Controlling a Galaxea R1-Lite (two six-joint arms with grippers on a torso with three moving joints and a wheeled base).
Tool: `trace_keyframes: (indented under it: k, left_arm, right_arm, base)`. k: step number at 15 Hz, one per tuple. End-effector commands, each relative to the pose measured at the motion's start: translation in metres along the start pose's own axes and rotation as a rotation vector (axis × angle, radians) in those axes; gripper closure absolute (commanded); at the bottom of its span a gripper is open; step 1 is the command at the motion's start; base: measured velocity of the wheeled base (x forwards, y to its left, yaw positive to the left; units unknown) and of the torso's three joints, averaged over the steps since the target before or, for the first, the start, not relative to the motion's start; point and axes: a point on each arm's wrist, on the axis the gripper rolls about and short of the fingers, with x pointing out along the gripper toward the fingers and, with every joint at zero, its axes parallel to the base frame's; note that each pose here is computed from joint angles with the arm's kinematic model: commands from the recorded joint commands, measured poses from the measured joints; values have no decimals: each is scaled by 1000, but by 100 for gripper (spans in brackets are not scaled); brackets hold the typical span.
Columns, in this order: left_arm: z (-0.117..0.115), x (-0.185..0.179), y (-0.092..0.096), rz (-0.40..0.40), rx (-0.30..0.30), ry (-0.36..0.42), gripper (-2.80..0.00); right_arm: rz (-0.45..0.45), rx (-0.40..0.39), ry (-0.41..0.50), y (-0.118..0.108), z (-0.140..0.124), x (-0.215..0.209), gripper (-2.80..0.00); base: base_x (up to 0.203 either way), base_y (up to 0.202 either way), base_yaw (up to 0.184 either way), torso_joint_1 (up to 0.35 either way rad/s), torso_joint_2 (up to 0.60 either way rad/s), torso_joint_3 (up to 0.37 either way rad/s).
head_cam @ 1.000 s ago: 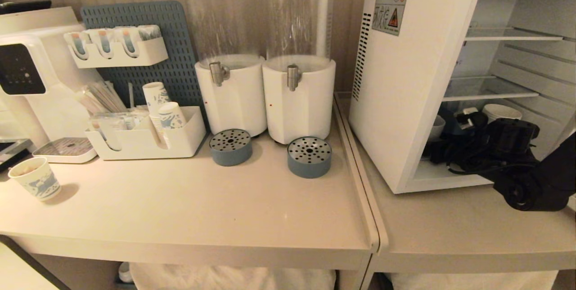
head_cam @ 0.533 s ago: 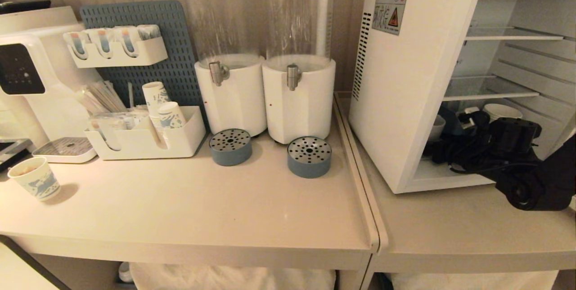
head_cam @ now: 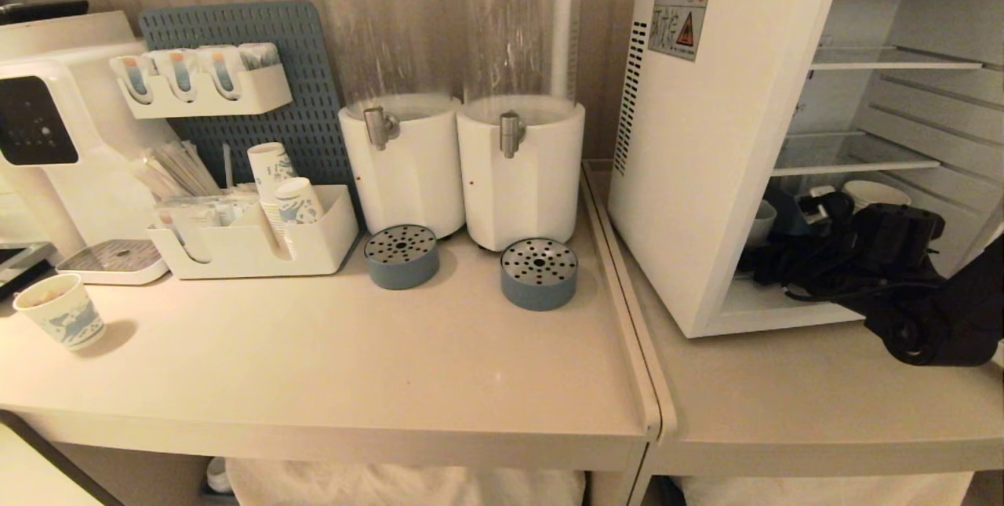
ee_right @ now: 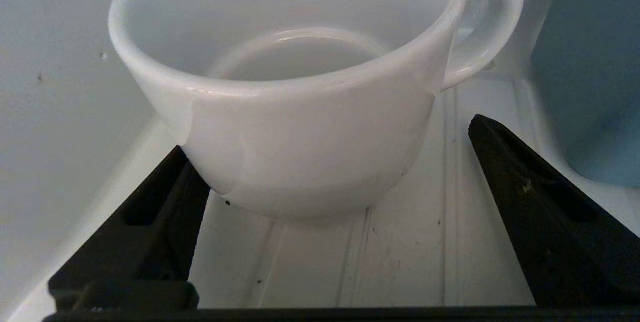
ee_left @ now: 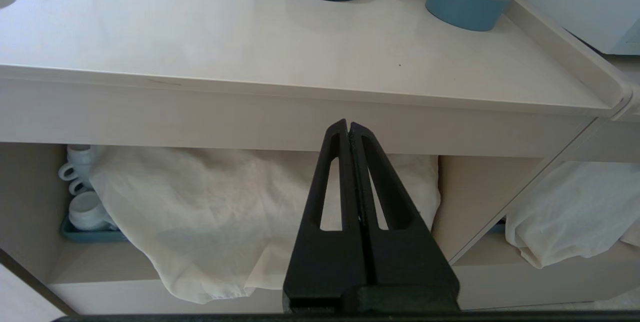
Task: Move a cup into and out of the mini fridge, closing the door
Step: Take the ceramic cup out of the freezer
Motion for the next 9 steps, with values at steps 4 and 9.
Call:
trace_keyframes:
  k: [4,9]
  left_arm:
    - [0,0,0,-1,-1,0,0]
    - [0,0,0,-1,-1,1,0]
  right_arm:
    - [0,-13,-26,1,8,-3,-280]
    - [-1,-13,-27,1,9,-4,0]
  base:
    - [0,0,0,0,0,0]
    - [0,0,0,0,0,0]
